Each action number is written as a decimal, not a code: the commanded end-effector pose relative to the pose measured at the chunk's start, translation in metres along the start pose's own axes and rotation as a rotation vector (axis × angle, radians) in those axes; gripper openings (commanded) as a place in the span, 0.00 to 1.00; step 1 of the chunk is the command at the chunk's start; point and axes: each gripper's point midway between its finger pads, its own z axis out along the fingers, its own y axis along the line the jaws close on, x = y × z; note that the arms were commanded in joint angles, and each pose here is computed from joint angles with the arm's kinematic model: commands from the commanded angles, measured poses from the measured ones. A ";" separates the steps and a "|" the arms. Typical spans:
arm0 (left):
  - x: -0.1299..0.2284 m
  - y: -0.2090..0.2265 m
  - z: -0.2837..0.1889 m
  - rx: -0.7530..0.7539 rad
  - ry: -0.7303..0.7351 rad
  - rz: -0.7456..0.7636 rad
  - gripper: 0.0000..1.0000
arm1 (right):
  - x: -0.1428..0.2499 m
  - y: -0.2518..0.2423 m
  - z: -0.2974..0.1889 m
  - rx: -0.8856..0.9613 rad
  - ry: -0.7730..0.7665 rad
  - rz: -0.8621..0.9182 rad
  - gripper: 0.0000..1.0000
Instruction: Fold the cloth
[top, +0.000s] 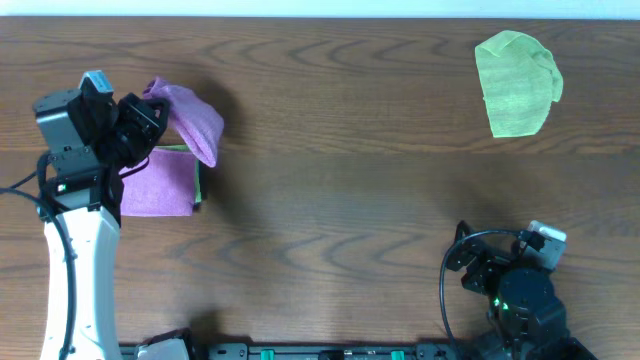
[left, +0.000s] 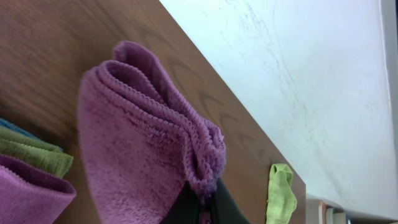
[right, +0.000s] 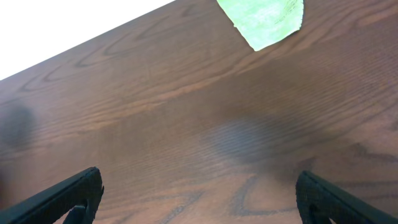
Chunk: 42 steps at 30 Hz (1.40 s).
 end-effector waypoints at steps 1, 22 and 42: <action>-0.009 -0.011 -0.011 0.021 -0.021 0.030 0.06 | -0.001 -0.004 0.000 0.016 -0.012 0.015 0.99; -0.008 0.021 -0.025 -0.123 -0.038 0.046 0.06 | -0.001 -0.004 0.000 0.016 -0.012 0.015 0.99; -0.006 0.064 -0.008 -0.275 -0.010 0.028 0.06 | -0.001 -0.004 0.000 0.016 -0.012 0.015 0.99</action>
